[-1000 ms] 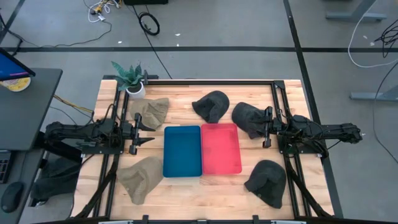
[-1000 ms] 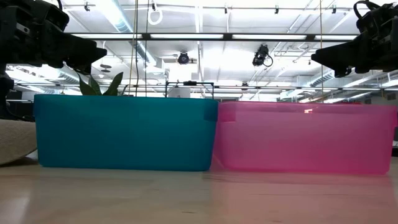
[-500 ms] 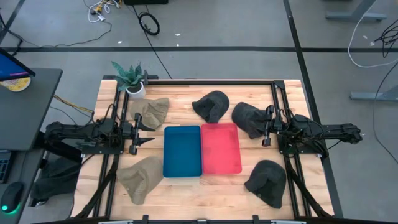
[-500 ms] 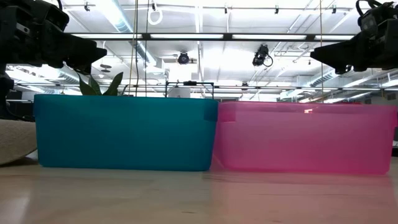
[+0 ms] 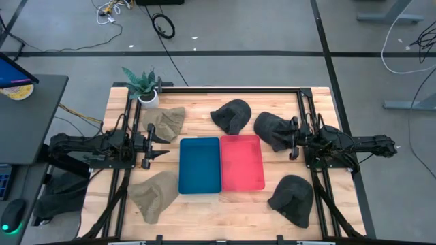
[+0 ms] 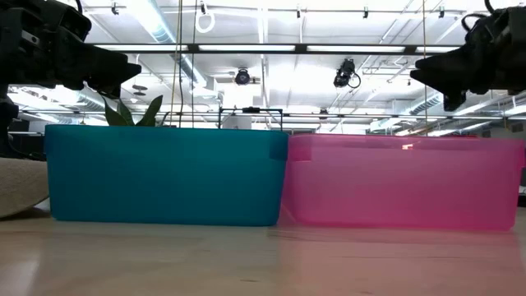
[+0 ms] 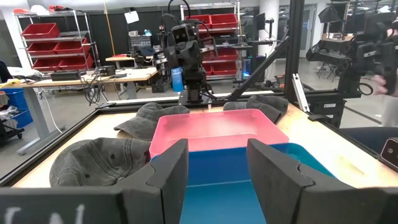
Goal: Pick & Place hat
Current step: Put the bottom black cap into the pink bin
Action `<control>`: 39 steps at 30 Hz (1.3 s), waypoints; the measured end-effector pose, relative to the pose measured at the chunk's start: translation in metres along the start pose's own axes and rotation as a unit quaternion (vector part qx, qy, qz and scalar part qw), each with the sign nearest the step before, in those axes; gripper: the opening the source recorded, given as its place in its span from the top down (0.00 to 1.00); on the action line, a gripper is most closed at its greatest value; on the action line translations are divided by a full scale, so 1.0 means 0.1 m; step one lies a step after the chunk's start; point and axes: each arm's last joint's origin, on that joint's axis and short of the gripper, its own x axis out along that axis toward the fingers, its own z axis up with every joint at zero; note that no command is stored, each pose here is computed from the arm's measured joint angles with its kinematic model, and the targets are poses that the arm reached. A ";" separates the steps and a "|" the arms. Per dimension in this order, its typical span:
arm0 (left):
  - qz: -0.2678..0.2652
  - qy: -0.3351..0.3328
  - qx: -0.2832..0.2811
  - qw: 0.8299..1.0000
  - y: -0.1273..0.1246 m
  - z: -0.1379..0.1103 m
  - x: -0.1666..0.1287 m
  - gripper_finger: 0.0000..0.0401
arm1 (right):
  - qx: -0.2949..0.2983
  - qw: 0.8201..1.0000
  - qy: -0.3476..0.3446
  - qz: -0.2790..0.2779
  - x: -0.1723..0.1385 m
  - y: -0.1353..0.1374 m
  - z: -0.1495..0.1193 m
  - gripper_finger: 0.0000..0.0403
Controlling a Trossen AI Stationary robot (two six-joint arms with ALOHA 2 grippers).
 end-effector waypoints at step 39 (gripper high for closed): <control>0.000 0.000 0.000 1.000 0.00 0.00 0.00 0.58 | 0.112 0.958 -0.189 0.184 -0.15 0.20 0.75 0.71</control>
